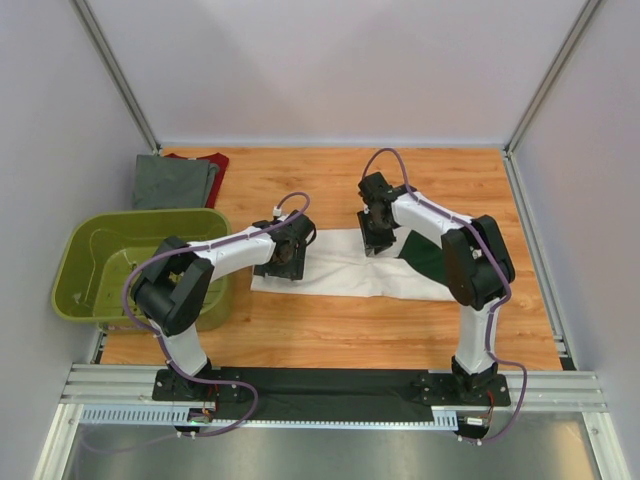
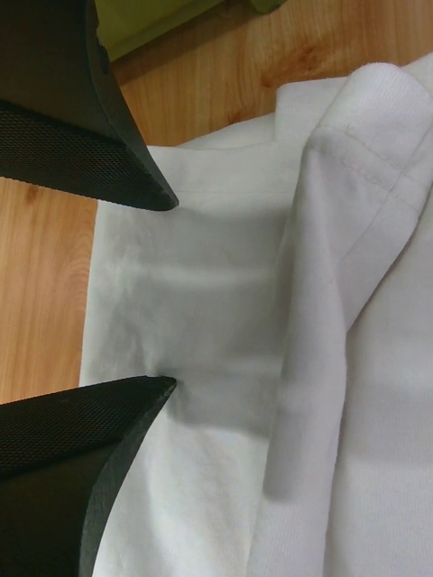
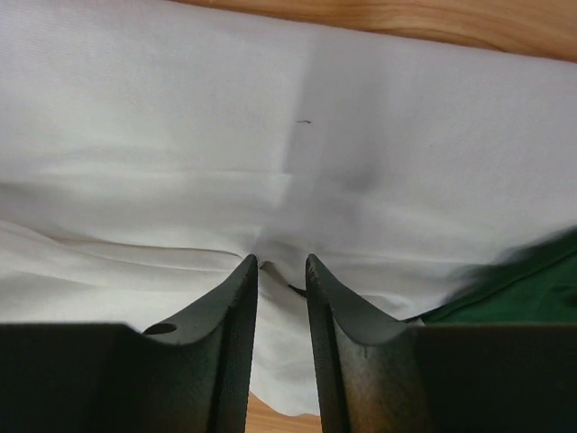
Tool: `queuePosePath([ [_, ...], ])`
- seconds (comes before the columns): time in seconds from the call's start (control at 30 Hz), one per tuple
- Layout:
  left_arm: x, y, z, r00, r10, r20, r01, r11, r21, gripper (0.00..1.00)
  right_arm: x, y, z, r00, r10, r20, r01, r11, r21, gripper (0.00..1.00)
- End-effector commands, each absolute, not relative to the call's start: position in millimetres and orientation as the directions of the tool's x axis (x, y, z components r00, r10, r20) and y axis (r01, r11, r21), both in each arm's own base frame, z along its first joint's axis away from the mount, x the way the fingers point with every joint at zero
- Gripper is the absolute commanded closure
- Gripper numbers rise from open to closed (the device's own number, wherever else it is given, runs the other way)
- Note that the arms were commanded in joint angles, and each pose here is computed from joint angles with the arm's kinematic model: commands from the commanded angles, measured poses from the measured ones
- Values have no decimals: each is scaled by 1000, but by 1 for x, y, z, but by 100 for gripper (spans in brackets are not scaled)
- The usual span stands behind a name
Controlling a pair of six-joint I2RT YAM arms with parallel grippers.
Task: Fold and stack the t-shirts
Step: Fold the tshirt
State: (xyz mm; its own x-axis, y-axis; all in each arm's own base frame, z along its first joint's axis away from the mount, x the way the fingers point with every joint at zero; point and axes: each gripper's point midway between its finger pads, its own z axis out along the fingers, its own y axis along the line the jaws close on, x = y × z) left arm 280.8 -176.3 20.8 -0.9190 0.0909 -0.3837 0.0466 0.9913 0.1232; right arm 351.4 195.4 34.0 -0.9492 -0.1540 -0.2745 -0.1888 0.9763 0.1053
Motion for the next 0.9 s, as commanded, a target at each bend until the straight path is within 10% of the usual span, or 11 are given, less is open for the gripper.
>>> queuePosePath([
  [0.0, 265, -150, 10, -942, 109, -319, 34, 972, 232, 19, 361, 194, 39, -944, -156, -292, -192, 976, 100, 70],
  [0.5, 245, -139, 0, -963, 71, -260, 1, 966, 260, 19, 351, 195, 29, -959, -107, -263, -153, 976, 157, 67],
  [0.7, 245, -139, 0, -963, 70, -259, 0, 966, 260, 19, 354, 189, 21, -960, -98, -262, -131, 985, 114, 99],
  [0.87, 245, -138, -1, -965, 67, -254, -3, 964, 266, 20, 363, 190, 38, -950, -91, -297, -129, 986, 110, 100],
])
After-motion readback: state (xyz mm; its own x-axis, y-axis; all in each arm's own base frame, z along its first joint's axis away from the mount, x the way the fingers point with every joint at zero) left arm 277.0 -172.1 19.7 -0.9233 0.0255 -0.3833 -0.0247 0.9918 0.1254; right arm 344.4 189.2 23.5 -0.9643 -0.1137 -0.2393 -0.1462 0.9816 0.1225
